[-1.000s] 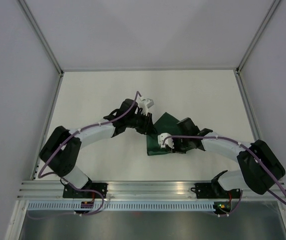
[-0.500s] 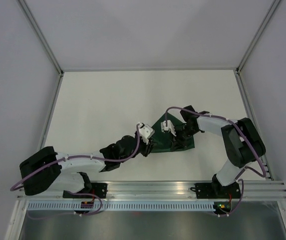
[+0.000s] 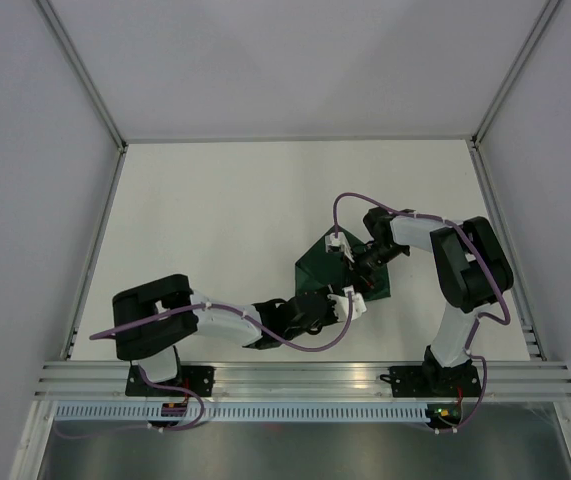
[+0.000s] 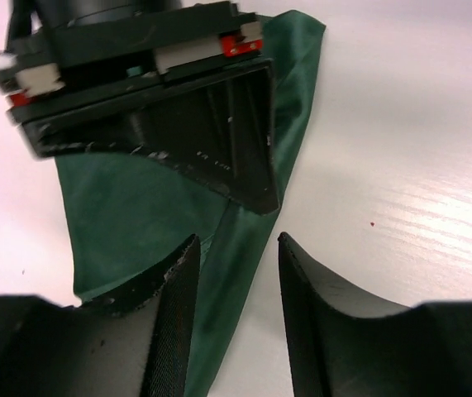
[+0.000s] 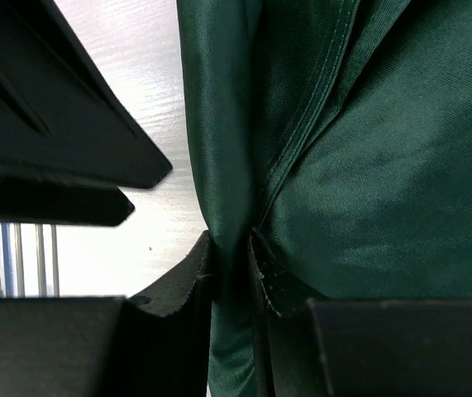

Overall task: Fold the napkin, place the utensils inside, and roll it up
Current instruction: Roll the napkin at the center of the board.

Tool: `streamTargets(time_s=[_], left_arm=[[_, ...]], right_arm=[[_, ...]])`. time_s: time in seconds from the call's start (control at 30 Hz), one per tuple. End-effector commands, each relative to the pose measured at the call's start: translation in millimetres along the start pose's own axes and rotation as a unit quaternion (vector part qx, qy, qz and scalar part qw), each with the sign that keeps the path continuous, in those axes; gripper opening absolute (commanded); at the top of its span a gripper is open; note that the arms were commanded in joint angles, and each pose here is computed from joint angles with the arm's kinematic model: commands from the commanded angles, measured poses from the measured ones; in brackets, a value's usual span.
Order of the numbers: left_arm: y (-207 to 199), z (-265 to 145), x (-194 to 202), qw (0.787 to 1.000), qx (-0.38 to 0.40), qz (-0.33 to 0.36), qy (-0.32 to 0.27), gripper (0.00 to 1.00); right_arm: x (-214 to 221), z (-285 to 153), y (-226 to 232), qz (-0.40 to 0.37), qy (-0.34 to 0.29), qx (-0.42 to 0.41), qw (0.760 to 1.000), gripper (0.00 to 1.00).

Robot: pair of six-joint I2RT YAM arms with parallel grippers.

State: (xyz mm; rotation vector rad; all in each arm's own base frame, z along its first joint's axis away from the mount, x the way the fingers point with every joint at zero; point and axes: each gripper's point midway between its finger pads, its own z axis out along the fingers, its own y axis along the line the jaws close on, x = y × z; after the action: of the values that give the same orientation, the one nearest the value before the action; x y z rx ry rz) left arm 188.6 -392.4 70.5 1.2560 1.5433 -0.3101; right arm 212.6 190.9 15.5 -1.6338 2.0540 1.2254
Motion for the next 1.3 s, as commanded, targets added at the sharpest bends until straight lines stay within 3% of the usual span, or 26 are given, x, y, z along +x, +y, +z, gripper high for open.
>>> streamTargets(time_s=[0.0, 0.3, 0.57, 0.73, 0.93, 1.0, 1.1, 1.27], left_arm=[[-10, 14, -15, 0.997, 0.034, 0.069, -0.019, 0.48], [-23, 33, 13, 0.992, 0.048, 0.118, 0.004, 0.59], [-16, 40, 42, 0.994, 0.058, 0.086, 0.037, 0.62], [-30, 36, 62, 0.989, 0.115, 0.067, 0.068, 0.45], [-40, 33, 75, 0.982, 0.158, 0.054, 0.093, 0.05], [-45, 31, 75, 0.978, 0.179, 0.04, 0.098, 0.02], [-46, 29, 73, 0.976, 0.196, 0.012, 0.099, 0.02], [-41, 29, 73, 0.967, 0.221, -0.046, 0.118, 0.02]], right_arm=[[49, 2, -10, 0.009, 0.088, 0.008, 0.996, 0.14], [50, 4, -14, 0.019, 0.091, 0.006, 0.996, 0.15], [51, 4, -14, 0.023, 0.092, 0.004, 0.995, 0.14], [51, 4, -15, 0.024, 0.093, 0.003, 0.995, 0.15], [48, 3, -17, 0.023, 0.091, 0.004, 0.996, 0.15], [45, 2, -18, 0.022, 0.09, 0.008, 0.996, 0.17], [35, -4, -22, 0.017, 0.079, 0.022, 0.996, 0.34], [7, -32, -23, 0.009, 0.042, 0.051, 0.998, 0.48]])
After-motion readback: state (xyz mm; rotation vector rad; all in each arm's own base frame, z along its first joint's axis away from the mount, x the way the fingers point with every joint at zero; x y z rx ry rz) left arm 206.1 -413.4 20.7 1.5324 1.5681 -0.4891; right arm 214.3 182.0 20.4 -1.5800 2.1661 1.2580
